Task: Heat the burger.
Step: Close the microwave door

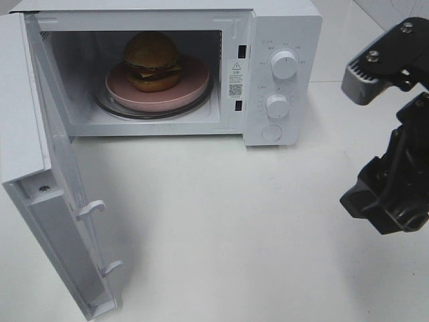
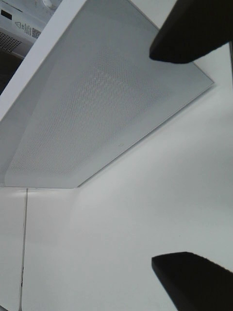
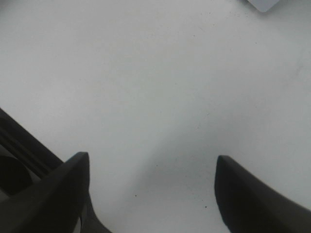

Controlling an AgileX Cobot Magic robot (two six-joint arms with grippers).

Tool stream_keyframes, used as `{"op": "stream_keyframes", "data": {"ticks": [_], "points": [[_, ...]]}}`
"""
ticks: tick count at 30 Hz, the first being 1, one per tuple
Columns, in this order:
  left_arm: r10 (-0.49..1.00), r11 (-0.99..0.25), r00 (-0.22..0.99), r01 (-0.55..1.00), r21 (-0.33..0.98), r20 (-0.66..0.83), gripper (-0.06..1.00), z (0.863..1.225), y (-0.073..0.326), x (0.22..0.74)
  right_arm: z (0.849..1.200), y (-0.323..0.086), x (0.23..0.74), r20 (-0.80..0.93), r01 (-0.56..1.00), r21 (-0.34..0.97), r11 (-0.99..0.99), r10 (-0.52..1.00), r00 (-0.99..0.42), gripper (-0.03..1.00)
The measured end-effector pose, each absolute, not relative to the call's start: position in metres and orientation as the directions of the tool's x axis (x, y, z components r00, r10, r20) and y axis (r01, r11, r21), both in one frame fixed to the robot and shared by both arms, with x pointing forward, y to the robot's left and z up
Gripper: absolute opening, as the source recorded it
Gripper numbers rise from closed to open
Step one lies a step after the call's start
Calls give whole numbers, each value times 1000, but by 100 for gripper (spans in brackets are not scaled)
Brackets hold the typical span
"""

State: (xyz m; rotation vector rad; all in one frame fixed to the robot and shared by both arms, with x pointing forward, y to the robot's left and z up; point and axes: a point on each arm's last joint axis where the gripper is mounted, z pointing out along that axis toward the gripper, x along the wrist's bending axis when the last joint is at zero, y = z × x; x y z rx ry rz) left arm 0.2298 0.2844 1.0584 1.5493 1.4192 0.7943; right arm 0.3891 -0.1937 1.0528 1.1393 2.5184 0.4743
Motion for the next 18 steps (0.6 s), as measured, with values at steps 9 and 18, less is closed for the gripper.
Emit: {"op": "stream_keyframes", "data": {"ticks": [9,18], "points": [[984,24,148,432,901,-97,98,1058,284,230,1056,-219,360,-154,637,507,580,789,-595,69],[984,24,148,432,901,-97,98,1058,284,230,1047,-268,332,-108,713,604,356,923,-369,69]]}}
